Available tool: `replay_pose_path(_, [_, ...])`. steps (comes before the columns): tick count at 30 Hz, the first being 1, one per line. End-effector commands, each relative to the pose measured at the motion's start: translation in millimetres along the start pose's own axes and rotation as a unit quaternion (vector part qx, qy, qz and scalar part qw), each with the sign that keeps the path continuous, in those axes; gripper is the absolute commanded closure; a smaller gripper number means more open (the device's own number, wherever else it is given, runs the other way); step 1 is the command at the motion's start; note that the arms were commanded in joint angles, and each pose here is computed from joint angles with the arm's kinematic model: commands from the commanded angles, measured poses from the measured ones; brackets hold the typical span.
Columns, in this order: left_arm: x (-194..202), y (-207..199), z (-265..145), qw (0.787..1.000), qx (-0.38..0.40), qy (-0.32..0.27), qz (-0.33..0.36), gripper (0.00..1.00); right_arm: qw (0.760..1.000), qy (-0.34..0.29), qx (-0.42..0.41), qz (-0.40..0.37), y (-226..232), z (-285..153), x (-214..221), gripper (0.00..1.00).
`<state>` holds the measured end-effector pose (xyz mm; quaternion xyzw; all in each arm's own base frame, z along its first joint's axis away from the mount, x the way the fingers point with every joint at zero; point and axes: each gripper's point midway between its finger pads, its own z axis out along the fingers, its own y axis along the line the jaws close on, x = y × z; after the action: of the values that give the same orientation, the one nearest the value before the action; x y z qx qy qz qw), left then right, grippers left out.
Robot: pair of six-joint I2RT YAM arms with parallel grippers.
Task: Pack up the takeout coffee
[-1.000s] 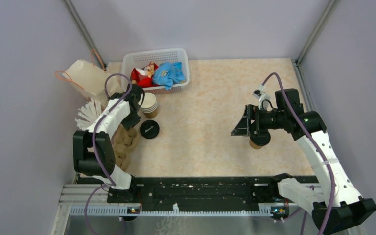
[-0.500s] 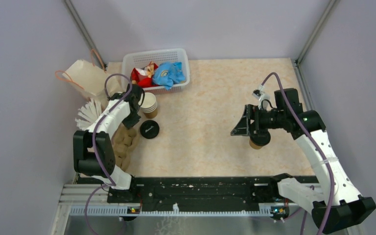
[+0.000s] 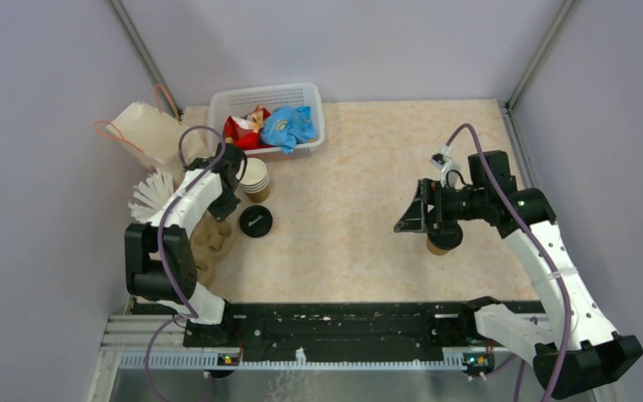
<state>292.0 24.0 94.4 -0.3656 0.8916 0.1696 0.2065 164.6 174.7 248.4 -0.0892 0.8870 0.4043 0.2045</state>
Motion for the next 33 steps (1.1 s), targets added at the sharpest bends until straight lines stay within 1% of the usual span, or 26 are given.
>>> replay_pose_path(1, [-10,-2,-14,1.000,0.012,-0.004,-0.008,1.00,0.999,-0.020,-0.011,-0.031,12,-6,-12,0.22])
replay_pose_path(10, [-16,2,-36,1.000,0.025,0.001,-0.019,1.00,0.999,-0.023,-0.012,-0.032,14,-7,-14,0.22])
replay_pose_path(17, [-20,1,-51,0.999,0.043,0.000,-0.010,1.00,0.999,-0.023,-0.013,-0.029,14,-7,-13,0.22])
replay_pose_path(25, [-34,3,-78,0.997,0.075,-0.020,-0.009,1.00,0.999,-0.022,-0.018,-0.022,14,-2,-17,0.22])
replay_pose_path(29, [-35,6,-83,0.997,0.078,-0.025,-0.006,1.00,0.999,-0.027,-0.025,-0.020,15,1,-23,0.22])
replay_pose_path(33, [-27,7,-75,0.997,0.073,-0.016,0.014,1.00,0.999,-0.028,-0.029,-0.019,16,2,-24,0.22])
